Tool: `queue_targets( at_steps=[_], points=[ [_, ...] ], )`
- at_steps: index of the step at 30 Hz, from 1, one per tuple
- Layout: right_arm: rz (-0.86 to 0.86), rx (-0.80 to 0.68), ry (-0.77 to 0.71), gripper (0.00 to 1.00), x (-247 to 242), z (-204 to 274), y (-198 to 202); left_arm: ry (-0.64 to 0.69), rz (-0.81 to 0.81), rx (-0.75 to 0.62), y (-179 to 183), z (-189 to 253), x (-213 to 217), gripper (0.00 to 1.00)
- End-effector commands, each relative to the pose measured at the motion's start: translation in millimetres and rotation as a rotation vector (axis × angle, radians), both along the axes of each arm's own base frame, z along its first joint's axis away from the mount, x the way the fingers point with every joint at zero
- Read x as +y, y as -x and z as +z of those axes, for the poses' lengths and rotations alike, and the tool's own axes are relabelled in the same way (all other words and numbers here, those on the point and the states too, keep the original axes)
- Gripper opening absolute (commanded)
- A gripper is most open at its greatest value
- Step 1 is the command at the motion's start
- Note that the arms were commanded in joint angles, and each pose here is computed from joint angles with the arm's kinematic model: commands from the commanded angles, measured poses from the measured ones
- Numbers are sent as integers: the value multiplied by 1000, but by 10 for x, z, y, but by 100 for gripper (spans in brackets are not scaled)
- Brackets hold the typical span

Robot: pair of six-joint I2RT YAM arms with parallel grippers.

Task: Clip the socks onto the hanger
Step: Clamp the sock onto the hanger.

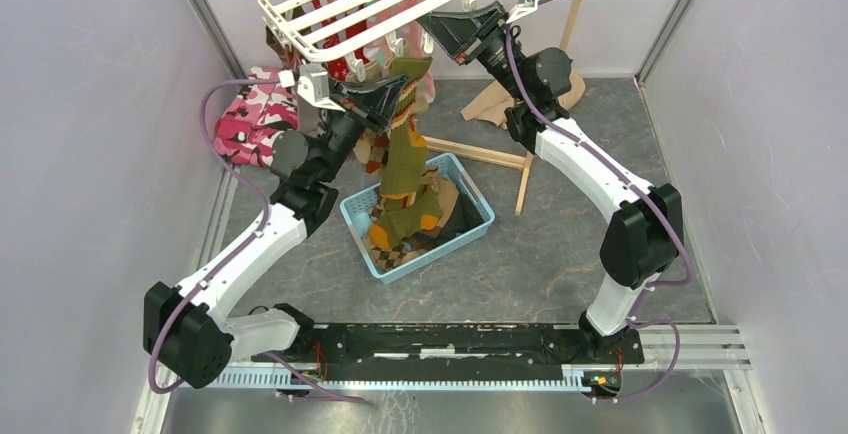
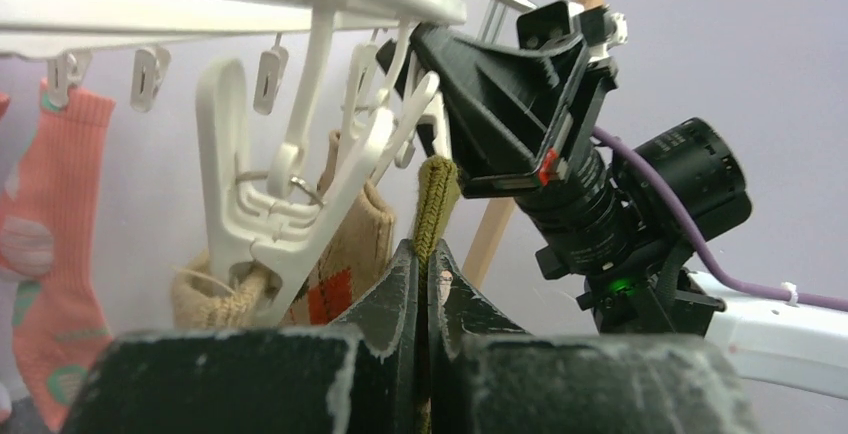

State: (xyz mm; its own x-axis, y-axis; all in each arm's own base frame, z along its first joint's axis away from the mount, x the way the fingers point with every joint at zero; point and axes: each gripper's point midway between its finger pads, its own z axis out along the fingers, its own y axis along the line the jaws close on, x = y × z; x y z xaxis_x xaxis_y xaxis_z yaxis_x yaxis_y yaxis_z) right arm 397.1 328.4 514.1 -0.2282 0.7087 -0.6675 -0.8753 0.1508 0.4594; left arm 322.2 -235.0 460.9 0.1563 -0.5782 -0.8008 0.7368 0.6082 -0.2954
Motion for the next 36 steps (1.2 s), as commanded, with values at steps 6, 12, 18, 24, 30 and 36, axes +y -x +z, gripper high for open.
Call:
queue_targets(
  at_steps=[6,12,18,24,30,36],
  points=[
    [20,-44,-28,4,-63,197,118,14,-21,64,-140,45,-77,2],
    [24,-41,-26,4,-56,180,120,21,-34,61,-191,89,-127,2],
    [26,-42,-27,4,-54,176,127,33,-37,75,-242,105,-150,2],
    [28,-38,-26,4,-50,153,114,60,-25,93,-295,128,-136,2],
    [33,-36,-27,4,-40,141,122,84,-28,106,-335,162,-148,2],
    [31,-34,-28,4,-44,124,115,107,-71,105,-314,211,-203,2]
  ],
)
